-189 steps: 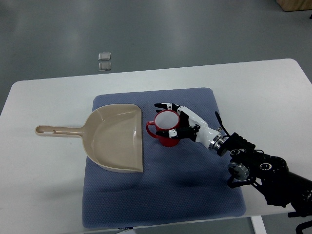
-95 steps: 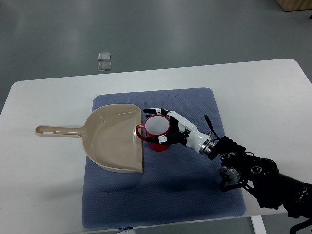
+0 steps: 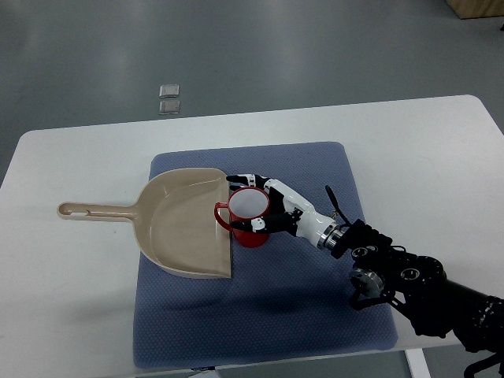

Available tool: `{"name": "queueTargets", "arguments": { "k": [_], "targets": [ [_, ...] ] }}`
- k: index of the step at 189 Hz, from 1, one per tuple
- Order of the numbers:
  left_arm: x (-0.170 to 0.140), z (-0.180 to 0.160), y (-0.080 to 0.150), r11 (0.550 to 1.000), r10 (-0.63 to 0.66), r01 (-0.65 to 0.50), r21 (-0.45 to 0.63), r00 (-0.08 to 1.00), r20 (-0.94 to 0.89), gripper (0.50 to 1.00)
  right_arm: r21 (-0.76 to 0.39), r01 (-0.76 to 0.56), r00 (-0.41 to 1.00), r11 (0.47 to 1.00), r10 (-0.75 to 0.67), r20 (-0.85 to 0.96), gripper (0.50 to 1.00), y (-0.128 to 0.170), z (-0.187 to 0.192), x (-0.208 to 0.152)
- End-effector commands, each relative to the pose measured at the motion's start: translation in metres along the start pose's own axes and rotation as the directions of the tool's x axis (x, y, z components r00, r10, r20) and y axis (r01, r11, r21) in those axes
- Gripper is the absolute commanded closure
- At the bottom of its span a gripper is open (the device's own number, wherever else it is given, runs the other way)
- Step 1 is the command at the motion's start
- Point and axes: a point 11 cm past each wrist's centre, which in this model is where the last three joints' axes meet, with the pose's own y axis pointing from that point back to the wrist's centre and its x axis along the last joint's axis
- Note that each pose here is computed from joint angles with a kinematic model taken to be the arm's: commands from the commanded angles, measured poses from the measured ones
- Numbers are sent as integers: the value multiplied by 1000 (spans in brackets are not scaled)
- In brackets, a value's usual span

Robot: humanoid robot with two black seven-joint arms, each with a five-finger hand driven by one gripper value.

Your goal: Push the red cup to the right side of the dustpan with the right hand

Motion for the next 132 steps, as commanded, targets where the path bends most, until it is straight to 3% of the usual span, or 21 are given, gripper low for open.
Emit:
{"name": "queueTargets", "arguments": {
  "k": [1,109,132],
  "targets": [
    [0,0,0,1000,0,0,0,1000,0,500,12,-12,1000,1000,12,-5,566,0,-8,10],
    [0,0,0,1000,0,0,0,1000,3,500,49,2,999,999,0,-33,566,19,-40,40],
    [0,0,0,1000,0,0,0,1000,3,500,73,-53,998,996,55,-31,566,19,-50,56]
  ]
}}
